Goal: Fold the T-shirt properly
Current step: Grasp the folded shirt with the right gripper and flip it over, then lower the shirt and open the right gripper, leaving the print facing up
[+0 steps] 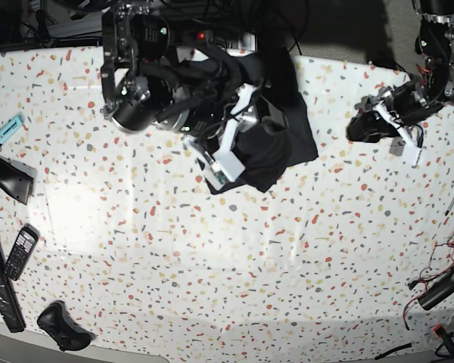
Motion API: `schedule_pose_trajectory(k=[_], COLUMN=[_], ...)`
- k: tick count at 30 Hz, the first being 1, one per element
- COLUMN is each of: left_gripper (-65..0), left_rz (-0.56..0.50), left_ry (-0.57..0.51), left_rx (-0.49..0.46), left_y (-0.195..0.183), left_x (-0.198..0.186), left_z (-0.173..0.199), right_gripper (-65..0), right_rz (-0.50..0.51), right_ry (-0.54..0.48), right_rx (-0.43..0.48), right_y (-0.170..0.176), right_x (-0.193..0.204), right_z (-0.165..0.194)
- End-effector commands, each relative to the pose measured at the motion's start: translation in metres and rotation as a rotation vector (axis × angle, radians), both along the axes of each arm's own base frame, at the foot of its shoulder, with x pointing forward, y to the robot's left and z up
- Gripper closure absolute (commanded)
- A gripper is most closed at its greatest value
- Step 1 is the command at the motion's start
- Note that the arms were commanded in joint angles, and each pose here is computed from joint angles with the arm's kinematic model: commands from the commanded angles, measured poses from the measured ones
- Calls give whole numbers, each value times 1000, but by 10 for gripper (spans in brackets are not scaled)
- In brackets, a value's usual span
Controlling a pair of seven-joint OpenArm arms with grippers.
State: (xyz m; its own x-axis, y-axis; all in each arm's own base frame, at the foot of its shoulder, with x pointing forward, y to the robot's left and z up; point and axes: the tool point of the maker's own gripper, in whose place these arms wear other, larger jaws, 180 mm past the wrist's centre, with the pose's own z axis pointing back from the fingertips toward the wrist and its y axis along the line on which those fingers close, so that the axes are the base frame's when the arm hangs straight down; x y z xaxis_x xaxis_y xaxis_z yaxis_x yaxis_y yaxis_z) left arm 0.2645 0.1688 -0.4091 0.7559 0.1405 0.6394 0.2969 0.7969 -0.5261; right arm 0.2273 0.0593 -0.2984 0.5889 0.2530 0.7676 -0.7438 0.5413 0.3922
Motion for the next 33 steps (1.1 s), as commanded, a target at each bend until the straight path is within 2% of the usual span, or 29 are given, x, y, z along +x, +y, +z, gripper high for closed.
schedule_pose_trajectory(k=[1, 3, 6, 7, 8, 11, 17, 19, 23, 28, 31, 33], left_gripper=[-232, -232, -232, -232, -232, -232, -232, -232, -232, -232, -232, -232], left_rz=[-3, -3, -3, -3, -3, -3, -4, -5, -6, -7, -10, -13], left_ry=[-29, -29, -29, -29, -29, -30, -36, -35, -40, -50, -53, -56], left_rx=[4, 4, 4, 4, 4, 4, 5, 5, 10, 28, 55, 73], left_y=[4, 4, 4, 4, 4, 4, 4, 4, 4, 11, 21, 28], left_x=[6, 6, 6, 6, 6, 6, 9, 9, 12, 15, 16, 18], left_z=[8, 8, 8, 8, 8, 8, 10, 10, 11, 15, 17, 20], right_gripper=[-254, -254, -254, -254, -254, -254, -254, -254, -254, -253, -252, -252], right_rz=[12, 38, 102, 120, 127, 137, 249, 253, 296, 302, 284, 313], right_ry=[-38, -40, -44, -55, -61, -100, -246, -294, -347, -392, -476, -546], right_rx=[51, 98, 244, 249, 217, 20, -193, -251, -290, -266, -260, -281], right_y=[8, 15, 30, 34, 37, 38, 50, 51, 58, 61, 55, 48], right_x=[3, 0, -9, -11, -12, -12, -30, -31, -39, -41, -35, -33], right_z=[15, 24, 50, 52, 47, 20, -7, -13, -16, -1, 16, 21])
